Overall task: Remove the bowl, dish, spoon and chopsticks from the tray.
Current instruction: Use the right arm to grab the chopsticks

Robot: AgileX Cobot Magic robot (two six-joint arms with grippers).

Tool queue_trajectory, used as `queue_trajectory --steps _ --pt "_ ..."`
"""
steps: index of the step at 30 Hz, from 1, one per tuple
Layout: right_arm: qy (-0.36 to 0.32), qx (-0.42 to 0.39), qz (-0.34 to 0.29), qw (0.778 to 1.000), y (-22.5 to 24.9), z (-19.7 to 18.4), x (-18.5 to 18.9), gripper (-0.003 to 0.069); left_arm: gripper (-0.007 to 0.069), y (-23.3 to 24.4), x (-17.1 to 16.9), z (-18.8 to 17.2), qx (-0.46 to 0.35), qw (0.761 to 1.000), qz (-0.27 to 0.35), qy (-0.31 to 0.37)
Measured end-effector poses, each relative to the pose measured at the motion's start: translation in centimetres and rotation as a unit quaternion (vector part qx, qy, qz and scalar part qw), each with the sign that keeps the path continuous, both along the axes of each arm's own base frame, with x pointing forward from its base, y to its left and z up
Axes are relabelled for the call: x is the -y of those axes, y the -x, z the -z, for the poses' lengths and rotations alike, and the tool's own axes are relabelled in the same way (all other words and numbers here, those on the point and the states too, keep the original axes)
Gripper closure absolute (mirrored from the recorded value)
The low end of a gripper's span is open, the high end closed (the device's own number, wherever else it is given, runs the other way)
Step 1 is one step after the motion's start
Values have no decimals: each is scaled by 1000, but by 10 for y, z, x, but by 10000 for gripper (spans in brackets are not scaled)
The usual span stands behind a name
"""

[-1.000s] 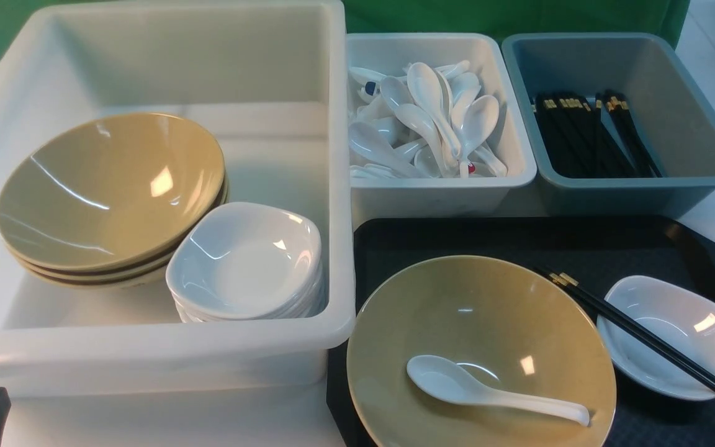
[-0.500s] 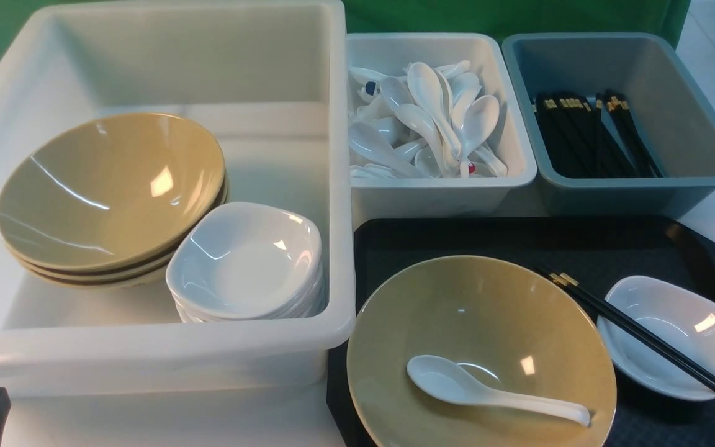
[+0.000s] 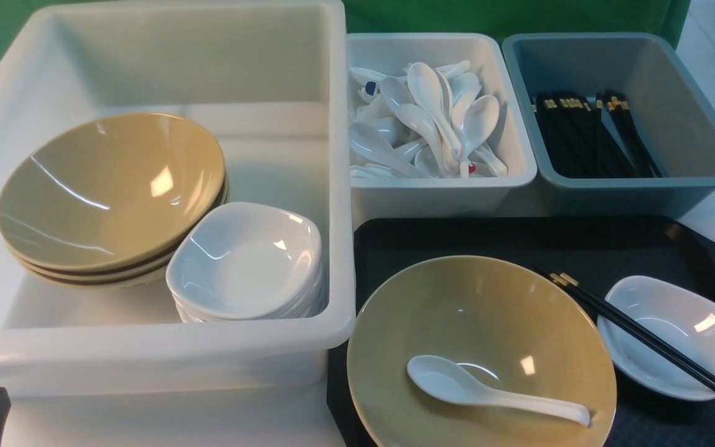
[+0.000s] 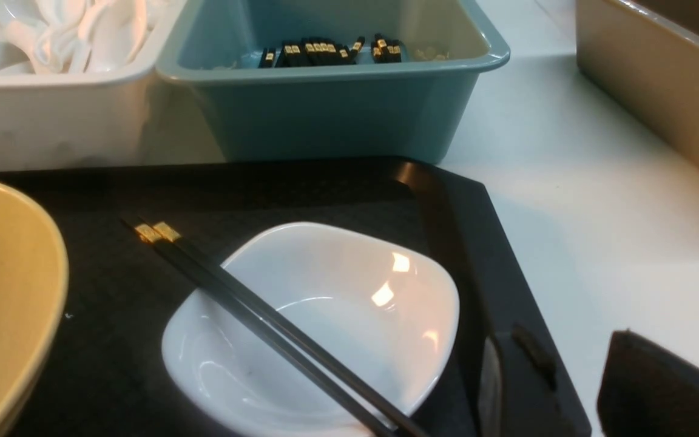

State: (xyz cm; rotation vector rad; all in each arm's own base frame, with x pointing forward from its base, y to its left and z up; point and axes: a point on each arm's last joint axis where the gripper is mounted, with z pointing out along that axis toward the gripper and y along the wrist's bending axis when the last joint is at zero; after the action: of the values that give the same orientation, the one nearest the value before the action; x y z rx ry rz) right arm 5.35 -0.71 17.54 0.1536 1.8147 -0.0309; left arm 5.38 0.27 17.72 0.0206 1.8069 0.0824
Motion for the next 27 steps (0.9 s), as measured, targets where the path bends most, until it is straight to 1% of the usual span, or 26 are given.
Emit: queue_trajectory --steps 10,13,15,16,17,18,19,20,21,27 --pt "0 0 0 1000 0 0 0 418 636 0 0 0 0 1000 0 0" --pt "-4 1 1 1000 0 0 0 418 636 0 -2 0 -2 999 -1 -50" --pt "-25 3 6 1000 0 0 0 418 636 0 -4 0 -3 997 -3 -81" --pt "-32 4 8 999 0 0 0 418 636 0 -4 -1 -3 996 -3 -85" --pt "-54 6 14 998 0 0 0 418 636 0 -5 -1 0 995 -4 -96" --pt "-67 8 17 998 0 0 0 418 636 0 -5 -1 1 995 -4 -98" --pt "-104 12 26 994 0 0 0 418 636 0 -5 -3 7 995 -4 -102" --pt "-104 12 26 994 0 0 0 418 636 0 -5 -3 7 995 -4 -102" --pt "-125 14 31 992 0 0 0 418 636 0 -5 -3 8 995 -4 -104" --pt "-139 16 35 990 0 0 0 418 636 -1 -5 -5 20 994 -3 -107"
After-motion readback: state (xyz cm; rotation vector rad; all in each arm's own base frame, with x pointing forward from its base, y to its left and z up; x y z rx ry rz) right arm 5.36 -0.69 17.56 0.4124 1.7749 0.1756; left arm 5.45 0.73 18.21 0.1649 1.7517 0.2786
